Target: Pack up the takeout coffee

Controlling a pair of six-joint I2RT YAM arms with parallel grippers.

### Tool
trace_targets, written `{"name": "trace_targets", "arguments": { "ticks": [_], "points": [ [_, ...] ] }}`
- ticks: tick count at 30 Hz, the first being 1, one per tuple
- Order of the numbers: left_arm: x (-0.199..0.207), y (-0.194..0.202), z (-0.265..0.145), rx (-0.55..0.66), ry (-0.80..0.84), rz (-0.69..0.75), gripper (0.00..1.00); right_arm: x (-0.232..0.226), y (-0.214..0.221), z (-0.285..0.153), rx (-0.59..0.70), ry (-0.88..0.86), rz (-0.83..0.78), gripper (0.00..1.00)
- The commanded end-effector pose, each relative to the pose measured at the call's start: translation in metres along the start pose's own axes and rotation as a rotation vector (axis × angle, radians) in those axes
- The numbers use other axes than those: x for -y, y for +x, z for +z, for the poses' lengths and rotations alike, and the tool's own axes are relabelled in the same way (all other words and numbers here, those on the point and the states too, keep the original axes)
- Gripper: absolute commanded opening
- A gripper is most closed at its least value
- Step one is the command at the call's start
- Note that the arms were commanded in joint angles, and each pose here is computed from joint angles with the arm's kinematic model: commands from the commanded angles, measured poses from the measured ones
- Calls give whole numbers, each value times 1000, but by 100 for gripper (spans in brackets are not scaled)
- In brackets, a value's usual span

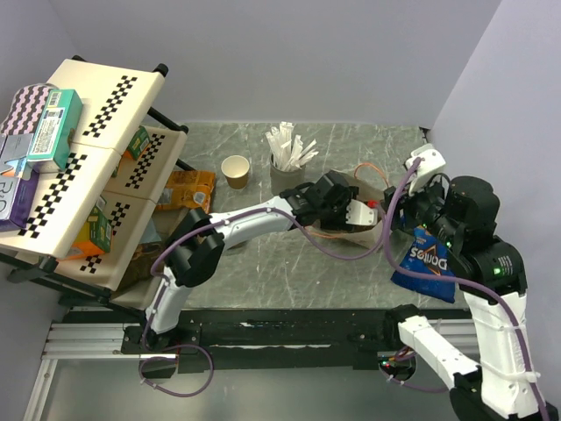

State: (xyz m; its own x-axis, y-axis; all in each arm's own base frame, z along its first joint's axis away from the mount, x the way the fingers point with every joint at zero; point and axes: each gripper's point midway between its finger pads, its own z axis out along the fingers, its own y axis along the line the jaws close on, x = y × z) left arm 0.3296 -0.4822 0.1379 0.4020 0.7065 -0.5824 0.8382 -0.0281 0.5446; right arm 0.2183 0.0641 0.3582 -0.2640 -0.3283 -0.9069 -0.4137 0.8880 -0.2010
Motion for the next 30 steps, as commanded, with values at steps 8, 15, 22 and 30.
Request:
{"name": "trace_targets", "arguments": {
  "ticks": [8, 15, 22, 30],
  "points": [
    [31, 25, 20, -112, 76, 45, 1, 33, 9, 20, -85, 47, 126, 74],
    [26, 20, 16, -95, 47, 35, 1, 25, 24, 43, -131, -61, 91, 75],
    [31, 24, 14, -106, 60, 20, 1, 23, 43, 63, -186, -127, 25, 76],
    [27, 23, 11, -105, 48, 7, 1, 21, 61, 82, -229, -170, 14, 70]
  ]
}}
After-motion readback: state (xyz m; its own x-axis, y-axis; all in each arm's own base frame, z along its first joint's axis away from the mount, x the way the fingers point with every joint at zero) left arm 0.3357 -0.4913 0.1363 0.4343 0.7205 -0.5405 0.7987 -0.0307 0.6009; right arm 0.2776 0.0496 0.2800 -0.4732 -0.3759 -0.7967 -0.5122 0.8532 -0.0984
